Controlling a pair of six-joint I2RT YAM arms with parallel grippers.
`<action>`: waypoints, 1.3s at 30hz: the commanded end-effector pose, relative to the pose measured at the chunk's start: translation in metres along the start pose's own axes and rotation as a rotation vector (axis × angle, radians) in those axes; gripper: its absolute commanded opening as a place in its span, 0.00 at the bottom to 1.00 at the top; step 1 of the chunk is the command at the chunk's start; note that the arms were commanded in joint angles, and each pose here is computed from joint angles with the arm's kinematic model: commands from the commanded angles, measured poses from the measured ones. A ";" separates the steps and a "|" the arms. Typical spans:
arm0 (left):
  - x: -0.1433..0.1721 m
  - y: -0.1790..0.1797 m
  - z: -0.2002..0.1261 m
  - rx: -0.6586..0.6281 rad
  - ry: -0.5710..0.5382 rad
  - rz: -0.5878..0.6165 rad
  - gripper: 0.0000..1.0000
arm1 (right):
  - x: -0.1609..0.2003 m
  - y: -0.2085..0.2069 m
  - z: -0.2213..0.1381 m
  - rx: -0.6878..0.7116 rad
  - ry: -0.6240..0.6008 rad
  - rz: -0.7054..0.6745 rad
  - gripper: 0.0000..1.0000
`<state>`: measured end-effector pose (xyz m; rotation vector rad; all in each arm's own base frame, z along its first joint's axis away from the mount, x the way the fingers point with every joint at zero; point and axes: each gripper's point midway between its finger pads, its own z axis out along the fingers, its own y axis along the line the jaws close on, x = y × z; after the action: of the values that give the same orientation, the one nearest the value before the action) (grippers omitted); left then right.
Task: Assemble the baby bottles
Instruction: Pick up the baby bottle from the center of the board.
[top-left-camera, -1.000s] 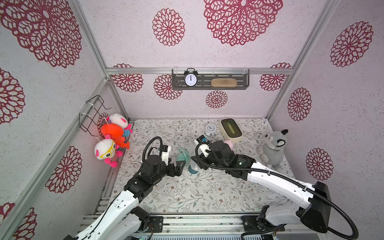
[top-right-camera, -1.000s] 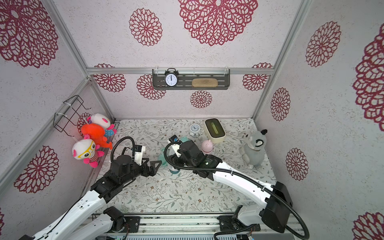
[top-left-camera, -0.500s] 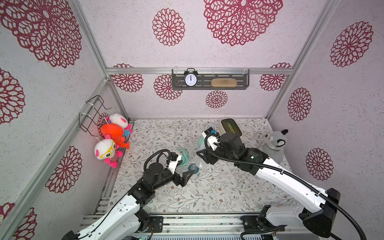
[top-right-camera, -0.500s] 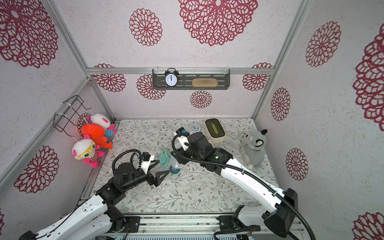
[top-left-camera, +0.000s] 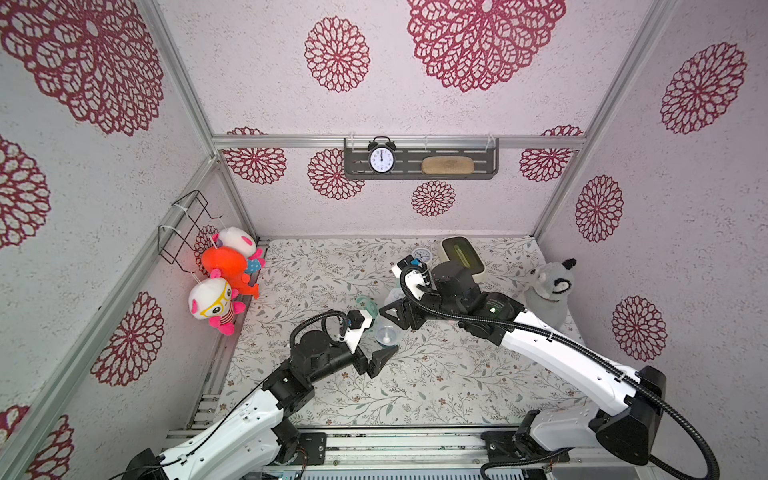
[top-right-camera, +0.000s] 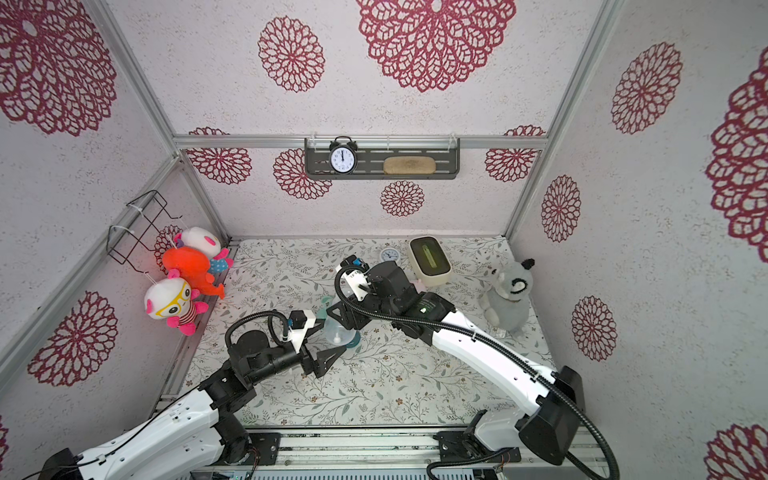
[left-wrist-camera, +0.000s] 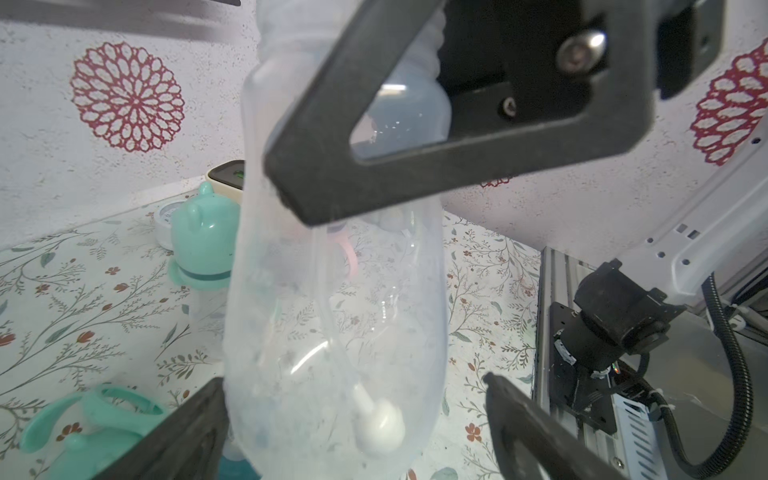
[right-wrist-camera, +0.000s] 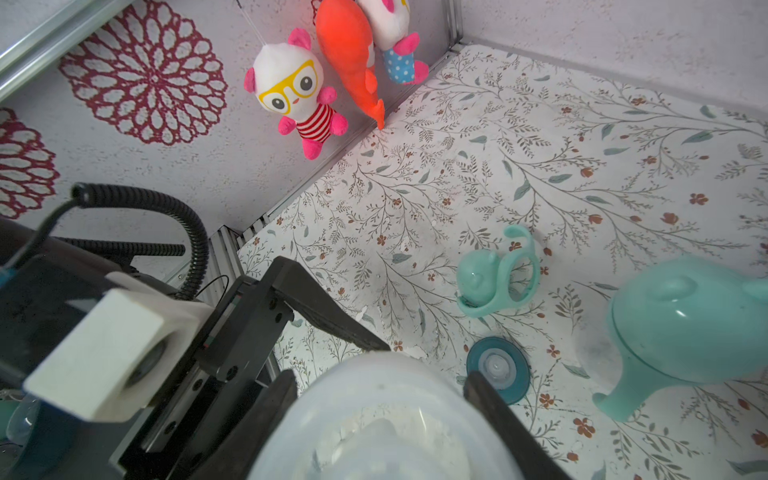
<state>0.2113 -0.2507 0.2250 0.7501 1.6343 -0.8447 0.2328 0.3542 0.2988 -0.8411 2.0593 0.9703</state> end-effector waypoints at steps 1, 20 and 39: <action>-0.013 -0.003 0.002 0.004 -0.059 0.058 0.98 | -0.033 0.028 -0.011 -0.101 -0.097 -0.015 0.44; -0.022 0.007 0.005 -0.055 -0.097 0.059 1.00 | -0.030 0.043 -0.008 -0.152 -0.087 -0.013 0.44; -0.014 0.017 -0.006 -0.124 -0.082 0.030 0.14 | -0.039 0.033 -0.007 -0.079 -0.106 -0.072 0.80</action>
<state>0.2232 -0.2433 0.2332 0.6759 1.5861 -0.7673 0.2216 0.3773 0.3155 -0.8979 1.9858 1.0677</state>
